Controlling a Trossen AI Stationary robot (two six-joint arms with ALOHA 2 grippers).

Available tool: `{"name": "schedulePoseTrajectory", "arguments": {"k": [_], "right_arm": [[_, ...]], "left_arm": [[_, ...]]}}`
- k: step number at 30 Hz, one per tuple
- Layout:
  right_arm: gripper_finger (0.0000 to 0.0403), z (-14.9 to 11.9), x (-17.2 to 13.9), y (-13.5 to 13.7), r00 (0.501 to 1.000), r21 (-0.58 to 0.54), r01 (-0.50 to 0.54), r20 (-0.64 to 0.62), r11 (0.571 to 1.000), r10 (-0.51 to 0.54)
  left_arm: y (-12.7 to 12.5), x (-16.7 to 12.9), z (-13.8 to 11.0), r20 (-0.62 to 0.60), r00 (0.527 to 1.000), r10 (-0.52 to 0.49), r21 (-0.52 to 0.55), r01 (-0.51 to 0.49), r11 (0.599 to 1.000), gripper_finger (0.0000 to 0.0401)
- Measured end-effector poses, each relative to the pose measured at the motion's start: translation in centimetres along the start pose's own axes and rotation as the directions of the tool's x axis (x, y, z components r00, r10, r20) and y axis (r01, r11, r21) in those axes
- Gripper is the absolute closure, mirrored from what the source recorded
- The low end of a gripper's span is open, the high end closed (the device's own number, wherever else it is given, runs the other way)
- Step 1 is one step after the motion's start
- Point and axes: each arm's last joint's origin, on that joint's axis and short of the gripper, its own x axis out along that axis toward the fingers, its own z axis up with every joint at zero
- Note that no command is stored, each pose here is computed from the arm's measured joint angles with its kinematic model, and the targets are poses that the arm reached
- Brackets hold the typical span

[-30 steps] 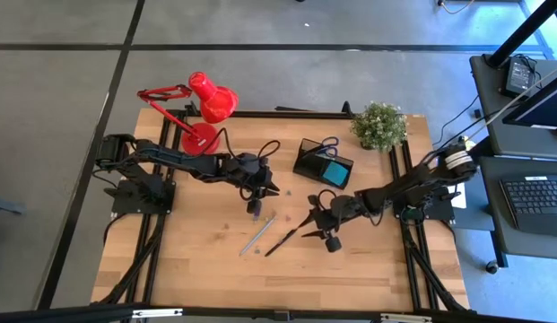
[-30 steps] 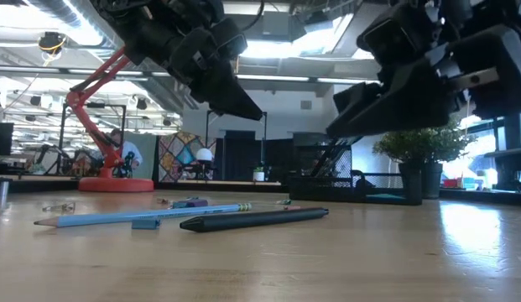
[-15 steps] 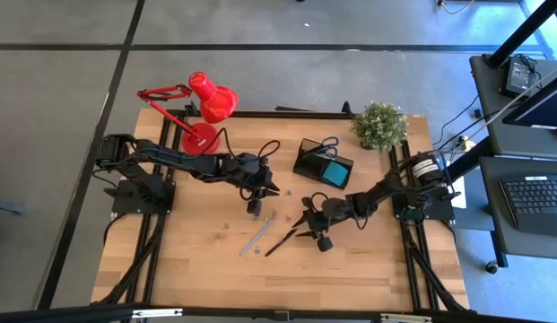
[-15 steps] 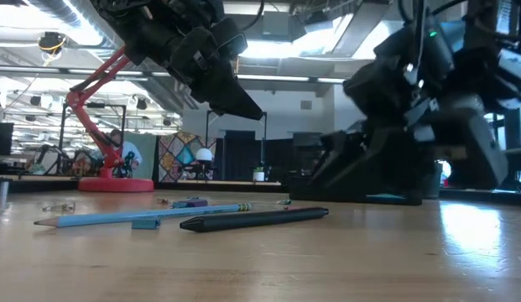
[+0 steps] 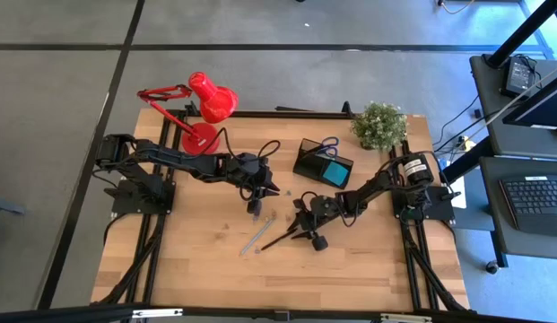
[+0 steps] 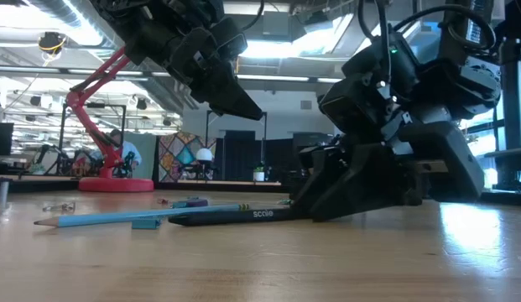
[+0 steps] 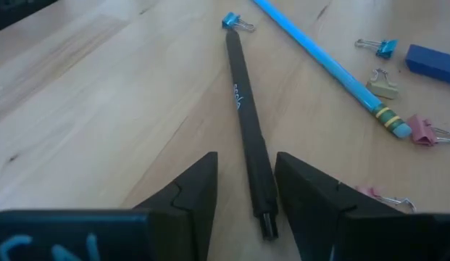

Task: Pick and place office supplies into organizer
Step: Put the black pen into the black desk organizer

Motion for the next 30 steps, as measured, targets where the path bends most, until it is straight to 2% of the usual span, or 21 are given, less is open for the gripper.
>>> {"name": "schedulePoseTrajectory", "arguments": {"k": [7, 18, 25, 30], "right_arm": [[0.0269, -0.1, 0.0, 0.0, 1.000, -0.001, 0.007, -0.011, 1.000, -0.007], [0.0363, -0.2, 0.0, -0.1, 1.000, 0.014, 0.024, -0.014, 1.000, -0.023], [0.0362, 0.9, -0.9, -0.1, 1.000, 0.095, 0.031, -0.004, 0.995, -0.031], [0.0356, 3.4, -3.0, 0.1, 0.999, 0.126, 0.035, 0.009, 0.991, -0.036]], "left_arm": [[0.0, 0.0, 0.0, 0.000, 1.000, 0.000, 0.000, 0.000, 1.000, 0.0346], [0.0, 0.0, 0.0, 0.001, 1.000, 0.002, 0.000, -0.002, 1.000, 0.0347], [0.0, 0.0, 0.0, 0.000, 1.000, 0.002, 0.000, -0.002, 1.000, 0.0347], [0.0, 0.0, -0.2, -0.020, 1.000, 0.001, -0.003, -0.002, 1.000, 0.0347]]}}
